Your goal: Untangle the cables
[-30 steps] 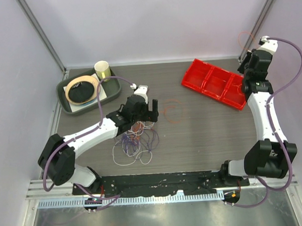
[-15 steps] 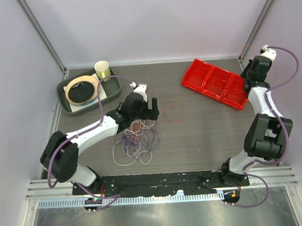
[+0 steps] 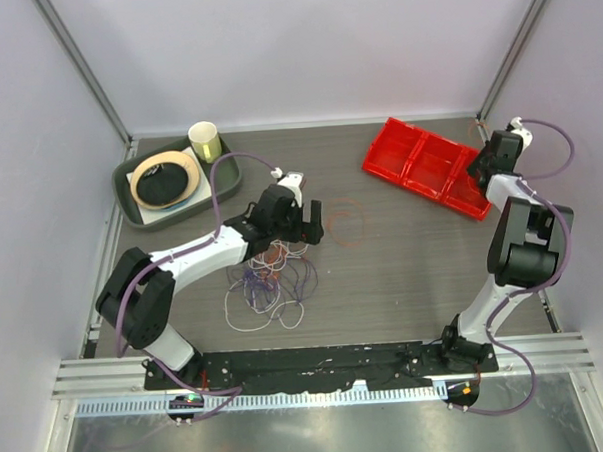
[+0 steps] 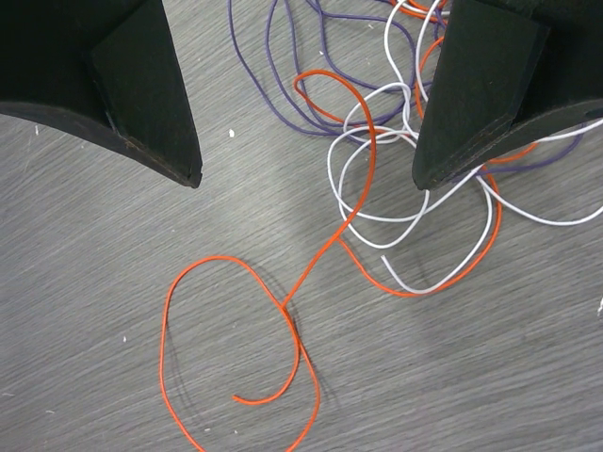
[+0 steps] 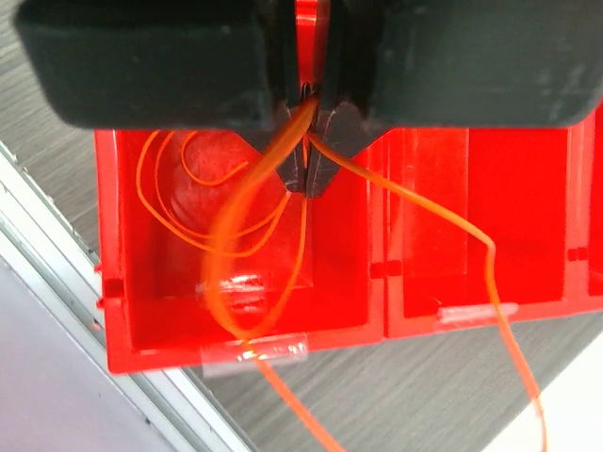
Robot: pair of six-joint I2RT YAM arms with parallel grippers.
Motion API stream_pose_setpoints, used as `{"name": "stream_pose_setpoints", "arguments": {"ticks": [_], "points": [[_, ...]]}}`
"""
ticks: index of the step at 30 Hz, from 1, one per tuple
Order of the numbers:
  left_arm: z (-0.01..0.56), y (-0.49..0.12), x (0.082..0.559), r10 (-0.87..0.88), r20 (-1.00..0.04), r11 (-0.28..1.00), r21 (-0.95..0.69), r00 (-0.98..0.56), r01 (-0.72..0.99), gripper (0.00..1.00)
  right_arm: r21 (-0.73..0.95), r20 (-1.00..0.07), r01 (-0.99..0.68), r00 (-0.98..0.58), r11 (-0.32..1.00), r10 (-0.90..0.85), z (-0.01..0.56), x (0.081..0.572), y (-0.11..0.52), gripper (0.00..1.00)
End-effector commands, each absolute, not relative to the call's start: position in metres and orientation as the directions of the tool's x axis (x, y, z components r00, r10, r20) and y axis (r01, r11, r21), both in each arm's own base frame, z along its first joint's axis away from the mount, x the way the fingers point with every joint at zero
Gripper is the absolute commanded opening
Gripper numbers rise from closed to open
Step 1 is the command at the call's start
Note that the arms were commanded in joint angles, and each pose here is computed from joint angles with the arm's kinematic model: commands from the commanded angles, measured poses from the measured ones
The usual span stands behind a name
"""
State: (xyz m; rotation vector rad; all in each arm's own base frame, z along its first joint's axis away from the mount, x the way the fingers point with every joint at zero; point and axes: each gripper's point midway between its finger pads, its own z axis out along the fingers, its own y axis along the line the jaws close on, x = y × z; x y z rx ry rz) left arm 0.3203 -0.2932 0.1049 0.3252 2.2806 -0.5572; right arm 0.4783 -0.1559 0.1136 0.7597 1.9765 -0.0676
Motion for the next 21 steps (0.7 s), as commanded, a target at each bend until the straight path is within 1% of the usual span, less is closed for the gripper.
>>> {"name": "stream_pose_setpoints", "arguments": {"ticks": [1, 3, 4, 5, 6, 7, 8, 9, 11, 13, 14, 15, 17, 18, 19, 21], "points": [[0.124, -0.306, 0.325, 0.034, -0.742, 0.845, -0.336, -0.669, 0.416, 1.0, 0.339, -0.82, 0.566, -0.214, 0.752, 0.531, 0.141, 0.474, -0.157, 0.23], [0.124, -0.307, 0.326, 0.025, -0.737, 0.847, -0.343, -0.675, 0.407, 1.0, 0.341, -0.835, 0.569, -0.181, 0.748, 0.519, 0.161, 0.469, -0.159, 0.35], [0.125, -0.307, 0.326, 0.02, -0.737, 0.845, -0.349, -0.676, 0.405, 1.0, 0.339, -0.84, 0.569, -0.175, 0.749, 0.513, 0.169, 0.467, -0.16, 0.45], [0.126, -0.308, 0.326, 0.014, -0.737, 0.845, -0.353, -0.676, 0.402, 1.0, 0.33, -0.85, 0.557, -0.176, 0.762, 0.496, 0.177, 0.465, -0.159, 0.49], [0.128, -0.308, 0.325, 0.009, -0.739, 0.843, -0.357, -0.674, 0.402, 1.0, 0.335, -0.867, 0.544, -0.142, 0.77, 0.478, 0.2, 0.461, -0.158, 0.53], [0.13, -0.308, 0.325, 0.003, -0.741, 0.842, -0.36, -0.672, 0.401, 1.0, 0.333, -0.87, 0.547, -0.135, 0.768, 0.473, 0.208, 0.456, -0.158, 0.63], [0.134, -0.307, 0.325, -0.003, -0.747, 0.839, -0.364, -0.665, 0.405, 1.0, 0.333, -0.877, 0.547, -0.12, 0.768, 0.465, 0.219, 0.451, -0.158, 0.67], [0.134, -0.307, 0.325, -0.007, -0.749, 0.838, -0.366, -0.662, 0.405, 1.0, 0.347, -0.888, 0.518, -0.087, 0.782, 0.451, 0.241, 0.445, -0.153, 0.7], [0.143, -0.307, 0.323, -0.025, -0.756, 0.833, -0.378, -0.655, 0.405, 1.0, 0.367, -0.889, 0.466, -0.078, 0.805, 0.451, 0.257, 0.437, -0.14, 0.72], [0.146, -0.301, 0.323, -0.046, -0.758, 0.843, -0.379, -0.651, 0.382, 1.0, 0.383, -0.891, 0.368, -0.096, 0.848, 0.444, 0.278, 0.428, -0.113, 0.73], [0.155, -0.298, 0.323, -0.065, -0.768, 0.845, -0.382, -0.637, 0.375, 1.0, 0.381, -0.892, 0.289, -0.133, 0.878, 0.431, 0.283, 0.428, -0.087, 0.73], [0.156, -0.293, 0.321, -0.074, -0.77, 0.851, -0.38, -0.634, 0.362, 1.0, 0.334, -0.912, 0.199, -0.178, 0.921, 0.369, 0.287, 0.426, -0.062, 0.73], [0.161, -0.283, 0.32, -0.111, -0.779, 0.865, -0.381, -0.618, 0.326, 1.0, 0.248, -0.936, 0.088, -0.233, 0.965, 0.263, 0.289, 0.419, -0.021, 0.73], [0.166, -0.276, 0.316, -0.134, -0.783, 0.864, -0.392, -0.607, 0.315, 1.0, 0.21, -0.945, -0.029, -0.264, 0.977, 0.195, 0.288, 0.417, 0.027, 0.76], [0.167, -0.268, 0.317, -0.156, -0.789, 0.877, -0.388, -0.595, 0.284, 1.0, 0.157, -0.951, -0.132, -0.289, 0.979, 0.113, 0.281, 0.412, 0.054, 0.77], [0.168, -0.253, 0.31, -0.205, -0.776, 0.883, -0.409, -0.596, 0.229, 1.0, 0.141, -0.946, -0.329, -0.324, 0.934, 0.029, 0.267, 0.404, 0.109, 0.78]]}}
